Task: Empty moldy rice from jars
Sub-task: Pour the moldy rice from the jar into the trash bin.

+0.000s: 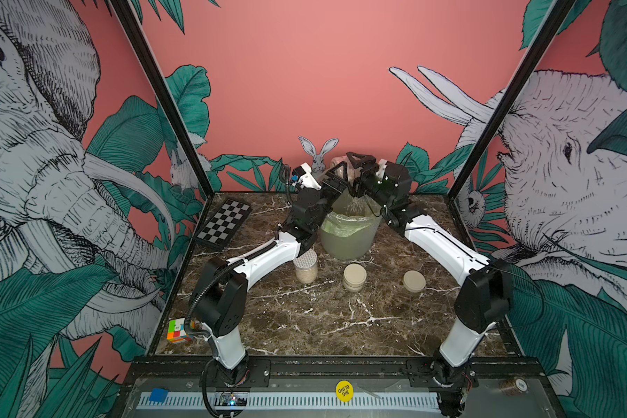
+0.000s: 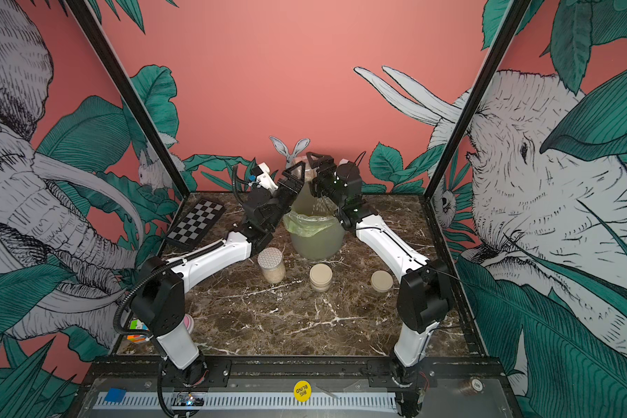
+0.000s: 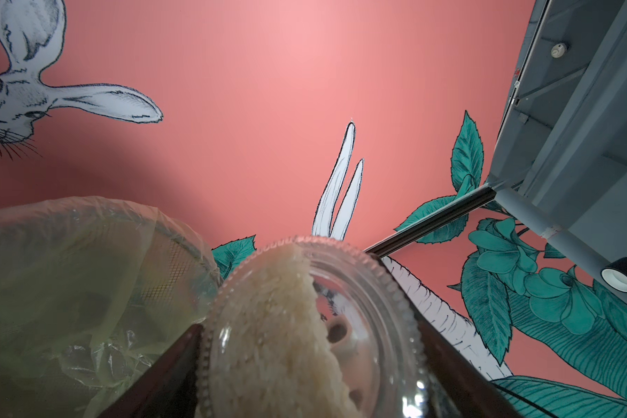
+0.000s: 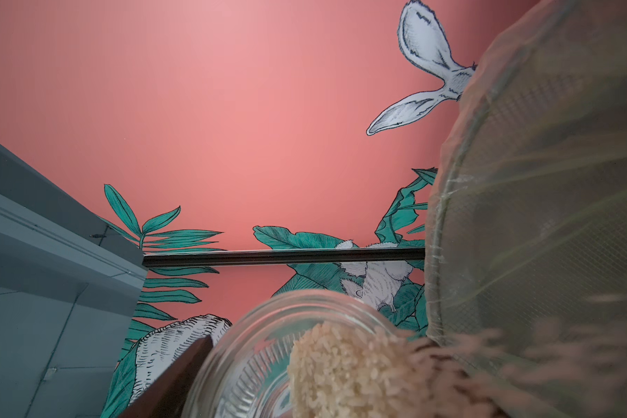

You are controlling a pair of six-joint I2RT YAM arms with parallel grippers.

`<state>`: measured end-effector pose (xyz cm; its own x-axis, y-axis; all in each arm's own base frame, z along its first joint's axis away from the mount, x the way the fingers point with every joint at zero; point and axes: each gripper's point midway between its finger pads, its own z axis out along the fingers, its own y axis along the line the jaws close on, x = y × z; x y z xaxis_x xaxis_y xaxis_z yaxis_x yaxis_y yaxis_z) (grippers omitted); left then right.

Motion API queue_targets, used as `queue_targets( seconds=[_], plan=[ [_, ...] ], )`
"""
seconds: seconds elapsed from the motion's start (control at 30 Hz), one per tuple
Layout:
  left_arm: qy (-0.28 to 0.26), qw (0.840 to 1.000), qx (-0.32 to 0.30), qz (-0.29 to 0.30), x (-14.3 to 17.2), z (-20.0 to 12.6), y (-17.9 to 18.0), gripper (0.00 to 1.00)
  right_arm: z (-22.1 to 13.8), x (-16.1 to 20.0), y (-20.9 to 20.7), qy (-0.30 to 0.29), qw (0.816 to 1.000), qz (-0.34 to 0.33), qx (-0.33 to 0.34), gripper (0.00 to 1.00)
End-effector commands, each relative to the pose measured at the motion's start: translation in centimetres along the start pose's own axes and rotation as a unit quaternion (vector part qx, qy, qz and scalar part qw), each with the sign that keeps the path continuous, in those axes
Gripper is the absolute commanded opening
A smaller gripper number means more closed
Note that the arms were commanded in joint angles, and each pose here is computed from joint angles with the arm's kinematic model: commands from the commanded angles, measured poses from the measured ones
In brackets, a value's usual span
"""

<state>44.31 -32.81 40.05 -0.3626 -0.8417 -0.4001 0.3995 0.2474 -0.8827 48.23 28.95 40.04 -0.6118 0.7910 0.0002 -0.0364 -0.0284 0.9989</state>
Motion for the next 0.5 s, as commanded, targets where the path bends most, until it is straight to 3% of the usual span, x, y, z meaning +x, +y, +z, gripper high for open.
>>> queue_targets(
  seconds=[0.0,0.23,0.47],
  plan=[
    [-0.005,0.999,0.04,0.0,-1.1,0.0,-2.6,0.26,-0.7,2.4,2.3,0.04,0.998,-0.014,-0.038,0.17],
    [0.008,0.999,0.031,0.001,-1.4,-0.7,-1.7,0.02,-0.7,2.5,1.6,0.044,0.999,-0.014,-0.022,0.37],
    [0.016,1.0,0.017,-0.001,-1.4,-1.1,-0.7,0.0,-0.7,2.4,0.8,0.043,0.999,-0.012,-0.012,0.54]
  ],
)
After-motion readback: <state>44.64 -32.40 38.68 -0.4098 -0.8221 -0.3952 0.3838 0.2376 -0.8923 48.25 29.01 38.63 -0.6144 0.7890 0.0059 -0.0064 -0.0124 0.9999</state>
